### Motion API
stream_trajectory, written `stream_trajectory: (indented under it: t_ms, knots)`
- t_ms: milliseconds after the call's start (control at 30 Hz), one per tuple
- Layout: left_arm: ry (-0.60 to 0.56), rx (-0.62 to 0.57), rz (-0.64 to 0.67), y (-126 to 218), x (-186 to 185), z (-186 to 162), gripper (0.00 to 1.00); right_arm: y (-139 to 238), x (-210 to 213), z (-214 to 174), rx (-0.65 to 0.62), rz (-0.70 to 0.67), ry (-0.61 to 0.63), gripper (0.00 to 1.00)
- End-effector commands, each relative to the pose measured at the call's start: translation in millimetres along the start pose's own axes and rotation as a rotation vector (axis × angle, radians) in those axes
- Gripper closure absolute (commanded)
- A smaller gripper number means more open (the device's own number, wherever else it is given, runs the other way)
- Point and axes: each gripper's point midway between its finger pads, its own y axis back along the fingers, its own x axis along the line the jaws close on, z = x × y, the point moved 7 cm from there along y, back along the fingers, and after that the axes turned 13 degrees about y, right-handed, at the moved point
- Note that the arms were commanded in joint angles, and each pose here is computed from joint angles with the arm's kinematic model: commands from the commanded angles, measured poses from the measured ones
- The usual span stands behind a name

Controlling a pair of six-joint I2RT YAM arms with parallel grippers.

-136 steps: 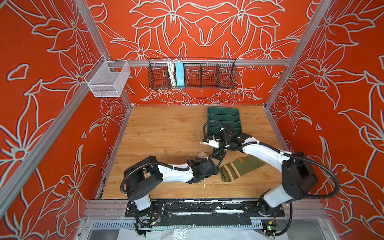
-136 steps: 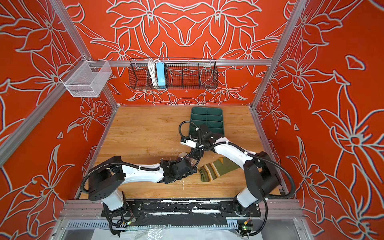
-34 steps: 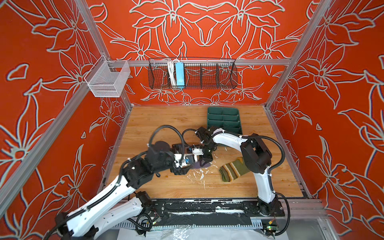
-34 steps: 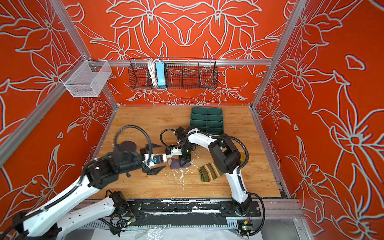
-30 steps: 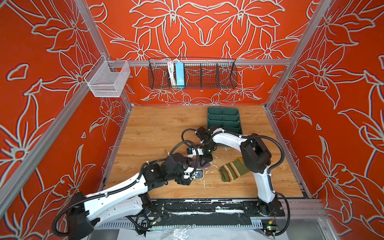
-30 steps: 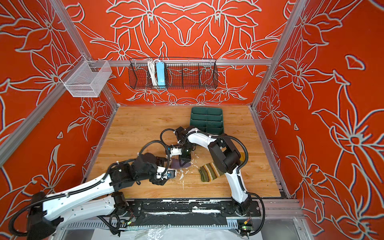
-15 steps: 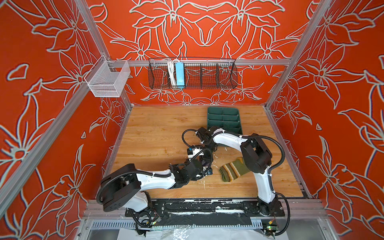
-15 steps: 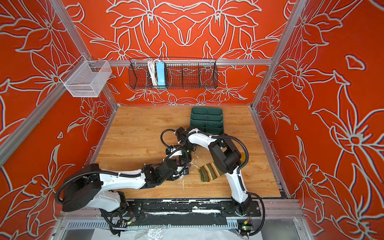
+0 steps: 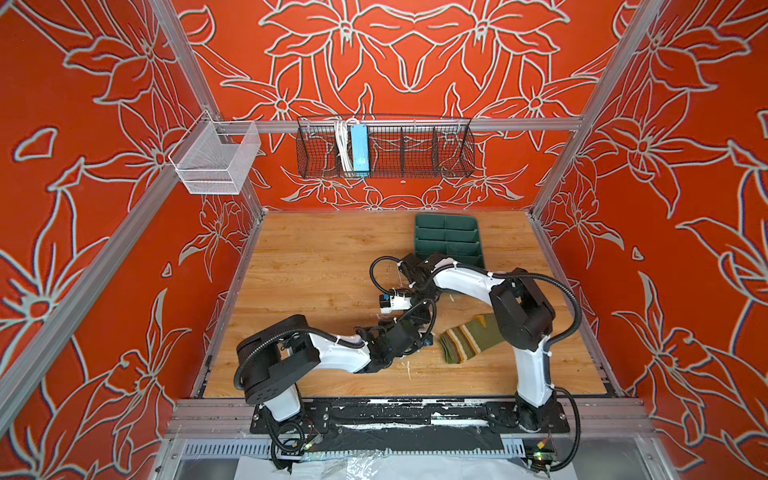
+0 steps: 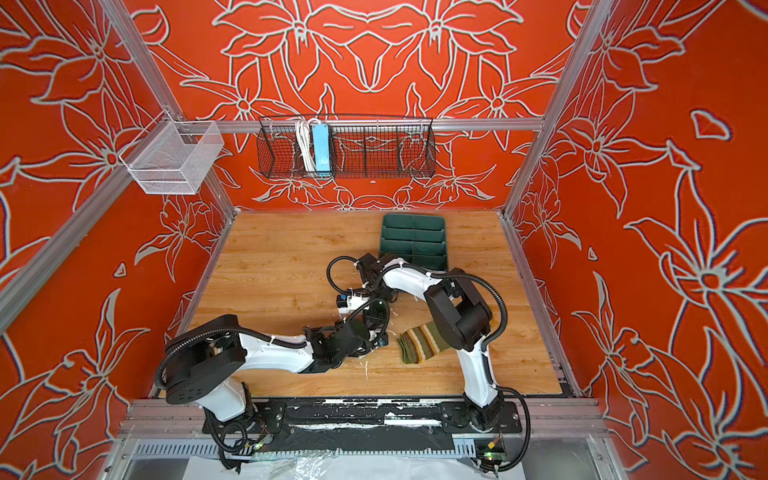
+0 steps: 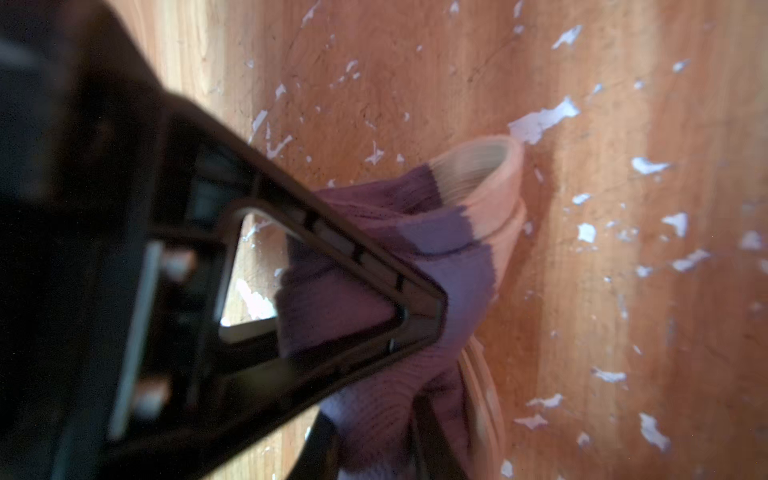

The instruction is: Roll the socks

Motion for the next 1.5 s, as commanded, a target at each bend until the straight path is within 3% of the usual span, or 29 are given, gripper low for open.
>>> stream_trajectory:
  t_ms: [0,33,133,333,467,567,667,767,900,967,1067,1233,1467]
  knots:
    - [-0.061,0.092,-0.07,-4,-11,-17,1.0,3,15,-2,-0.023,-0.03,0.003,0.64]
    - [-0.073,0.102,-0.089,-2,-11,-20,1.0,8,14,-3,-0.034,-0.081,0.004,0.55]
    - [-0.101,0.106,-0.181,9,-14,-23,1.0,28,9,-9,-0.08,-0.23,-0.023,0.48]
    - [-0.121,0.144,-0.486,27,-16,-22,1.0,107,-5,-33,-0.176,-0.706,-0.253,0.46]
    - [-0.023,0.221,-0.661,26,-4,-24,1.0,173,0,-56,-0.342,-1.18,-0.529,0.45]
    - [0.066,0.31,-0.76,19,6,-25,1.0,194,26,-66,-0.477,-1.351,-0.599,0.45]
    - [0.155,0.385,-0.881,11,11,-24,1.0,192,56,-65,-0.538,-1.33,-0.464,0.47]
    - [0.224,0.429,-0.949,1,16,-21,1.0,181,89,-54,-0.585,-1.197,-0.221,0.52]
    - [0.277,0.486,-1.003,-10,22,-18,1.0,161,130,-36,-0.645,-1.012,0.015,0.57]
    - [0.306,0.523,-1.025,-18,27,-19,1.0,136,146,-28,-0.555,-0.923,0.174,0.57]
    - [0.351,0.554,-1.055,-26,34,-18,1.0,91,154,-24,-0.375,-0.807,0.356,0.49]
    - [0.386,0.551,-1.065,-32,42,-20,1.0,41,125,-12,-0.118,-0.716,0.438,0.48]
    - [0.396,0.554,-1.096,-36,38,-23,0.99,19,71,13,-0.063,-0.839,0.469,0.39]
